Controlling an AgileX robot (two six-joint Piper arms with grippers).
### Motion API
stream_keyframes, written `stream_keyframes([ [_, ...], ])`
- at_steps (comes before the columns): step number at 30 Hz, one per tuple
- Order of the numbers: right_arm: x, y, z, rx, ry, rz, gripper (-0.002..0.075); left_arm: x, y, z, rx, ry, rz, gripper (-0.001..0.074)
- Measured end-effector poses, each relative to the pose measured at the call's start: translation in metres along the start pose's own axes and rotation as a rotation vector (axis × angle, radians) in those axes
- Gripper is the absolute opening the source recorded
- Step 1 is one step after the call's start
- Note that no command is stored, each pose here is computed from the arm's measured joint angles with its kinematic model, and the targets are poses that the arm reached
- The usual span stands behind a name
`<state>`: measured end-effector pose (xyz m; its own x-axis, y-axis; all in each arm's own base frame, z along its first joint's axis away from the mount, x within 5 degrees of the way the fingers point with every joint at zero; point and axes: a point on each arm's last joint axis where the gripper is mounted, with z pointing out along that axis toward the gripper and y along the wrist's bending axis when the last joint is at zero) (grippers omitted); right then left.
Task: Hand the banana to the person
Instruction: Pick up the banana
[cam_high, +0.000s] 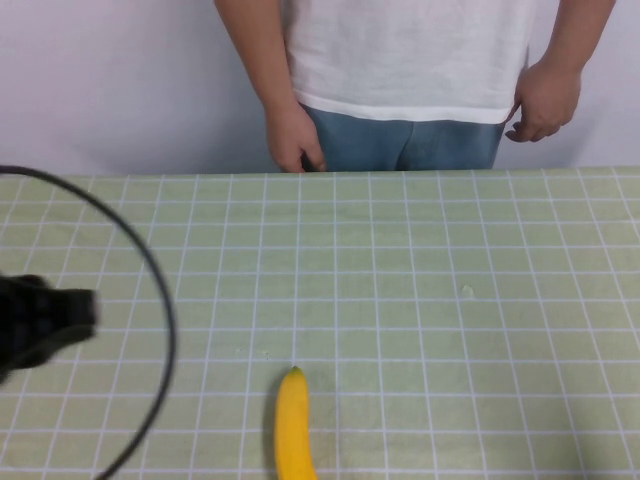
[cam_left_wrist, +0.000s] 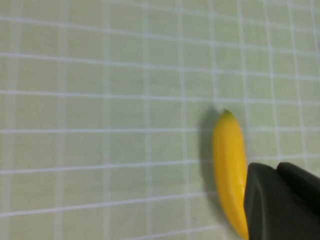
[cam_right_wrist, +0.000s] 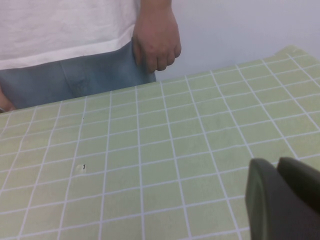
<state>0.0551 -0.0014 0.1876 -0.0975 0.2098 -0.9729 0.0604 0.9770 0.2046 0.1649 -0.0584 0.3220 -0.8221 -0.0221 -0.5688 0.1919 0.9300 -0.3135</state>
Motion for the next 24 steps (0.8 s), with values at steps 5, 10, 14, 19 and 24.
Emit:
stream_keyframes([
  [5,0.000,0.000,0.000,0.000,0.000,0.000,-0.0007,0.001,-0.023,0.032,0.032,0.088,0.007,0.0003],
  [10,0.000,0.000,0.000,0.000,0.000,0.000,-0.0007,0.008,-0.051,0.064,0.002,0.125,-0.009,0.0003],
  [14,0.000,0.000,0.000,0.000,0.000,0.000,-0.0007,0.017,-0.066,0.092,-0.018,0.183,-0.041,0.0011],
  [19,0.000,0.000,0.000,0.000,0.000,0.000,-0.0007,0.028,-0.070,0.128,-0.062,0.281,-0.076,0.0155],
  [24,0.000,0.000,0.000,0.000,0.000,0.000,-0.0007,0.031,-0.073,0.152,-0.060,0.306,-0.130,0.0504],
])
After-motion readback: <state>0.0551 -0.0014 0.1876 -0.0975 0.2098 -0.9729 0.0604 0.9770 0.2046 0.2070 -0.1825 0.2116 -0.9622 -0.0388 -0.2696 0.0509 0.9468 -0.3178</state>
